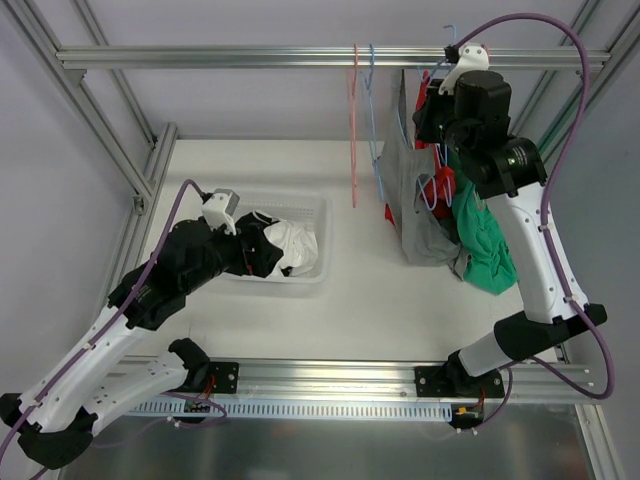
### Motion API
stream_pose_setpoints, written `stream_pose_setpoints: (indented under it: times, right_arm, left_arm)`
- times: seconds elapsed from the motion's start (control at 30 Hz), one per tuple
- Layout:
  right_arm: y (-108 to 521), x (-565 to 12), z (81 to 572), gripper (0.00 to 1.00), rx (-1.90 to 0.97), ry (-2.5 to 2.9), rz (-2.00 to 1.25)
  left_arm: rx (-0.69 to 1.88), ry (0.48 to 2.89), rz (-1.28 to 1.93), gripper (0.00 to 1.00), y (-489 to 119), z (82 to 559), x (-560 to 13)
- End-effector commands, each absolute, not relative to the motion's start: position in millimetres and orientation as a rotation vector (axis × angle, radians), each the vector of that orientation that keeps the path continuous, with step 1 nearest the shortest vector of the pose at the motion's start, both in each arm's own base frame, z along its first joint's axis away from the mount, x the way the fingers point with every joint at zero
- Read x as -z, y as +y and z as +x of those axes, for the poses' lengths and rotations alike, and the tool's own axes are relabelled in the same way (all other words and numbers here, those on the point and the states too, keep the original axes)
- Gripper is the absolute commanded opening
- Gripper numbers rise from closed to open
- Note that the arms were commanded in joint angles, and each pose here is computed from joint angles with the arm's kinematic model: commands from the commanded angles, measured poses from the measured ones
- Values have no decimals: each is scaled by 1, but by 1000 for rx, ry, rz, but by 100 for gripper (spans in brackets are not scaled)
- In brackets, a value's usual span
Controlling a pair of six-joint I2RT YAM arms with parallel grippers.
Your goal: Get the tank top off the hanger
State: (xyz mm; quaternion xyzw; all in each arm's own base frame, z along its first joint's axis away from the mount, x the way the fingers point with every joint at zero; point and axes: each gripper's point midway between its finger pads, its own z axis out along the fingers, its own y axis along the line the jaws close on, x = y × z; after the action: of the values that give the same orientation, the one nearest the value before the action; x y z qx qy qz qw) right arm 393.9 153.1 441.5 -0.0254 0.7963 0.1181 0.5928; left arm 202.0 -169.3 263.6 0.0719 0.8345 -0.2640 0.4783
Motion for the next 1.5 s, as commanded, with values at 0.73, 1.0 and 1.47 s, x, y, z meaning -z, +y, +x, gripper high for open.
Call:
stream_pose_setpoints:
  times: [0.73, 1.0, 1.47]
  right_arm:
    - [69, -404, 80, 0, -552, 1814, -312]
    - [68, -412, 58, 0, -596, 1775, -346]
    - [65, -399, 69, 0, -545, 1810, -329]
  left_arm:
    - [1121, 1558, 801, 93, -422, 178, -461]
    - [1221, 1570, 864, 52, -477, 177, -449]
    - [1080, 1619, 770, 0, -442, 189, -435]
